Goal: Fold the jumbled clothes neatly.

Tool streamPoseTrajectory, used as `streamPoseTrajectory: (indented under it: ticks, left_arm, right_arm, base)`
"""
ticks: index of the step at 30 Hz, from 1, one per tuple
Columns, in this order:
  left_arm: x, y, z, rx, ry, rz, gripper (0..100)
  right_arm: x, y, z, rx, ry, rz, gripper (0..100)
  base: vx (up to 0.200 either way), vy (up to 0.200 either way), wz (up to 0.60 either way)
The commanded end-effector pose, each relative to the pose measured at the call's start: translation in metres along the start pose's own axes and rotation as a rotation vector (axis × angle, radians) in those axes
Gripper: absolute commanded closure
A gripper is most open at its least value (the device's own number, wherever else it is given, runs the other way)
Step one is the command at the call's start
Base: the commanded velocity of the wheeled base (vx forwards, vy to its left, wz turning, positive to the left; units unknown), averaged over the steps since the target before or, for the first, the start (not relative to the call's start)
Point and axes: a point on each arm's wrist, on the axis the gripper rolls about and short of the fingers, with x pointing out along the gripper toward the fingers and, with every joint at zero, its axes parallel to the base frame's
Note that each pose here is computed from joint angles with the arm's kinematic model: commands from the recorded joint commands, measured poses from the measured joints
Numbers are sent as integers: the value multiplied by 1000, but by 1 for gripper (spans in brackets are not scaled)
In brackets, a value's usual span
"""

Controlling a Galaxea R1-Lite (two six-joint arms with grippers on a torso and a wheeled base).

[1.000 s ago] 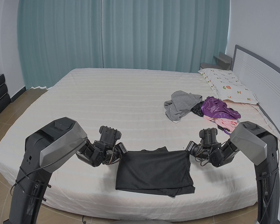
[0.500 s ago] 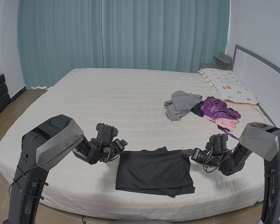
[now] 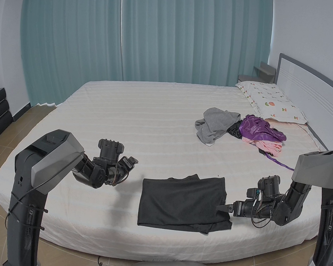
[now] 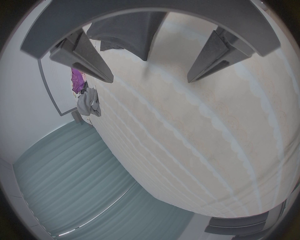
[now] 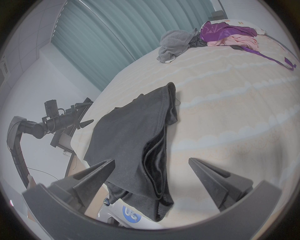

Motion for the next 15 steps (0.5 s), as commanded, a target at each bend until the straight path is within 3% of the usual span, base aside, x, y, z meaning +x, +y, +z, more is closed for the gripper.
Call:
streamPoseTrajectory:
  ticks: [1,2,3,15]
  left_arm:
    - [0,1,3,-5,-6,0,0]
    - [0,1,3,-5,-6,0,0]
    - [-1,1,3,-5,-6,0,0]
    - [-2,0,3,-5,-6,-3,0]
  right_arm:
    - [-3,5,2,-13,-9,11,0]
    - [-2,7,2,-16,-6,13,0]
    - [-2,8,1,-19,-3,15,100]
    - [-22,6,-7,-54,67,-22,100]
  base:
    - [0,0,0]
    - [0,0,0]
    - [0,0,0]
    - [0,0,0]
